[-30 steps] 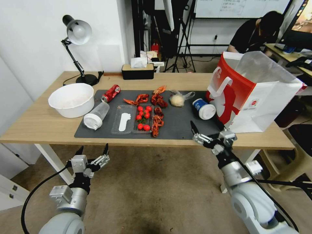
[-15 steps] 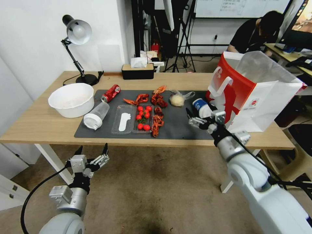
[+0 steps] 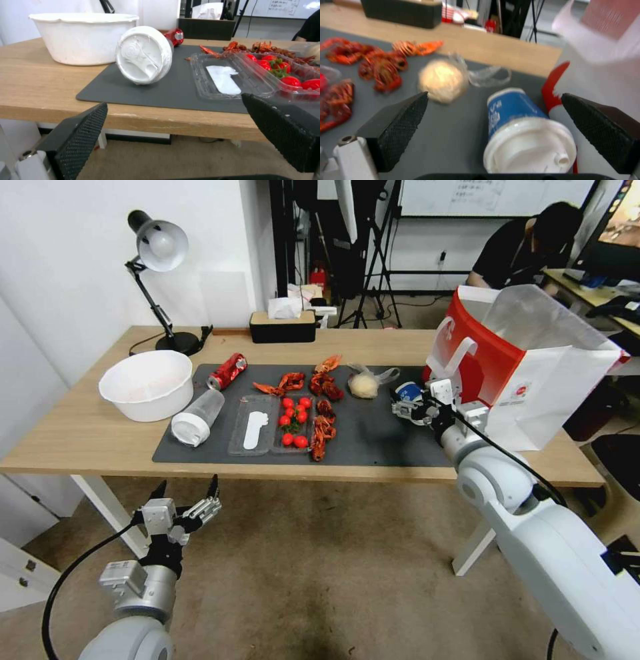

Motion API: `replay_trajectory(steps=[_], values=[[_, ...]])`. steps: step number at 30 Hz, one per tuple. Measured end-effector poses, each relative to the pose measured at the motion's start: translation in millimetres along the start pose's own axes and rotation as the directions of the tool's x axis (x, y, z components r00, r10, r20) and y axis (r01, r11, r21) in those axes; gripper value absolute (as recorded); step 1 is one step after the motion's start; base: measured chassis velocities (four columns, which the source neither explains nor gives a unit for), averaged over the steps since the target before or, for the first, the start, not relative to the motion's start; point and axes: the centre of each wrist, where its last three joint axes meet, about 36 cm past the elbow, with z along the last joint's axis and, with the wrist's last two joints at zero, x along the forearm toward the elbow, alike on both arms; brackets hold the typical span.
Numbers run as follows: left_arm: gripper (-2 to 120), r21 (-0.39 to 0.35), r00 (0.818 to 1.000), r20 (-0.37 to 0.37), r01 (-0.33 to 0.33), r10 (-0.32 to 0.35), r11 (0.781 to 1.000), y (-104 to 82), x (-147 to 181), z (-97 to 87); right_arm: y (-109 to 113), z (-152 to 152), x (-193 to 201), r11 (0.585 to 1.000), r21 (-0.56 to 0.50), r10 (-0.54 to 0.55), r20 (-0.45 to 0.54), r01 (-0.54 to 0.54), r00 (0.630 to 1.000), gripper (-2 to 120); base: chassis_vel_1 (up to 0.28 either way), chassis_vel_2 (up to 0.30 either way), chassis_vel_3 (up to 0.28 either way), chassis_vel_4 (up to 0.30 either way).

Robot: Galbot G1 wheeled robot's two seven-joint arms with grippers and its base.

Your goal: Pick up the trash from the table and place it into the takeout bag.

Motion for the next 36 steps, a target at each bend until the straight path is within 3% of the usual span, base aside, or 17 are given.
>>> replay_trajectory(steps=[11,15,19,36], values=[[100,-0.005,1.000,-0.004,0.011,-0.011,1.000,1.5,-0.1,1.2,-20.1,-19.7,-53.5,0.988,0.133,0.094,-0.135,-0.076,0.986,100,0.000,0.000,0.000,0.000],[100,-0.007,1.000,-0.006,0.020,-0.020,1.000,3.7,-1.9,3.0,-22.4,-27.8,-78.5,0.979,0.154,0.176,-0.301,-0.135,0.937,100,0.000,0.000,0.000,0.000],[100,-0.005,1.000,-0.009,0.020,-0.020,1.000,3.4,-3.1,4.5,-26.6,-29.1,-92.4,0.978,0.150,0.189,-0.349,-0.144,0.918,100,0.000,0.000,0.000,0.000],[100,-0.011,1.000,-0.009,0.014,-0.014,1.000,3.3,-5.6,5.0,-30.5,-25.1,-108.7,0.965,0.160,0.256,-0.398,-0.209,0.881,100,0.000,0.000,0.000,0.000]])
